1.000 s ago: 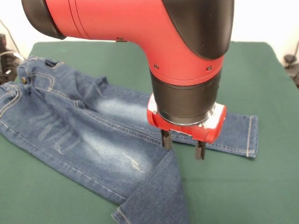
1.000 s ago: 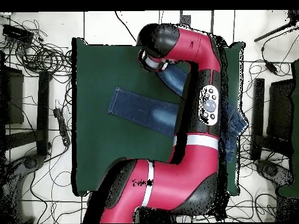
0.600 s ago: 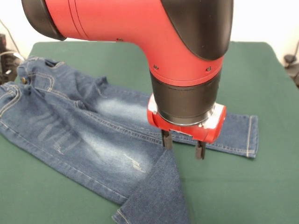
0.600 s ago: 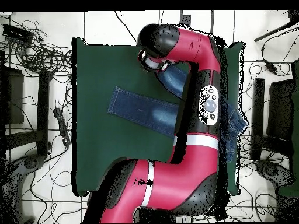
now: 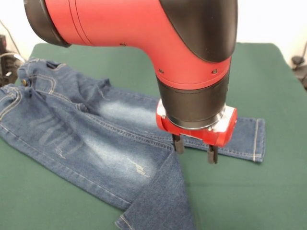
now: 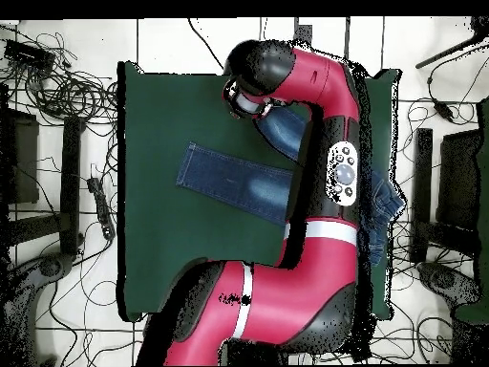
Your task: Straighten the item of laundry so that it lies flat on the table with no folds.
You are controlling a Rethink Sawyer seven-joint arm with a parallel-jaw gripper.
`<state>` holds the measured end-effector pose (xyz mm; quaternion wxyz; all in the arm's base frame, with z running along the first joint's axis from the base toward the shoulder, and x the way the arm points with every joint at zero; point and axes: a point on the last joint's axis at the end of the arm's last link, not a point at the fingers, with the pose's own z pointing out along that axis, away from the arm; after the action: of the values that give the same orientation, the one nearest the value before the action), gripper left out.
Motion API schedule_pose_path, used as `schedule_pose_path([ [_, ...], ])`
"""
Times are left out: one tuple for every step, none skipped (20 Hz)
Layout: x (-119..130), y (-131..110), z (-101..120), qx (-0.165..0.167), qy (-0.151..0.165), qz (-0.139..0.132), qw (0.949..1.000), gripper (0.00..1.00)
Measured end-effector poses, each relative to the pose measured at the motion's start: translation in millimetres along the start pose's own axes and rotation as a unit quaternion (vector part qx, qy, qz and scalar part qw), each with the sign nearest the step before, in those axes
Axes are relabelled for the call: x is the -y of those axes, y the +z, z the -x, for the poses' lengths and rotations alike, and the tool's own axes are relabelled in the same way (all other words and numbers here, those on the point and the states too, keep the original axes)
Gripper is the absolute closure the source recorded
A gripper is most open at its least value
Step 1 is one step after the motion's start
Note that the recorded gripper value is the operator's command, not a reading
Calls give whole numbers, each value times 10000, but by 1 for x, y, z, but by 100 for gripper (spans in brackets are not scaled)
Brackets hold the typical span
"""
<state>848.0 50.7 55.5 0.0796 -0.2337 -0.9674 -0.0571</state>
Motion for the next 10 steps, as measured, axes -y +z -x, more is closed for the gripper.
schedule_pose_path([
  [0, 0, 0, 0, 1, 6, 10000, 0],
  [-1, 0, 0, 2, 0, 9, 10000, 0],
  [-1, -1, 1, 3, 0, 12, 10000, 0],
  [-1, -1, 1, -11, -3, 8, 10000, 0],
  [-2, -1, 1, -26, -6, 4, 10000, 0],
  [-2, -1, 1, -58, -8, -6, 10000, 0],
  [-2, -1, 0, -106, -13, -22, 9999, 0],
  [-2, -2, -1, -145, -16, -33, 9999, 0],
  [-3, -3, -1, -187, -21, -48, 9998, 0],
  [-3, -6, -2, -265, -33, -87, 9996, 0],
])
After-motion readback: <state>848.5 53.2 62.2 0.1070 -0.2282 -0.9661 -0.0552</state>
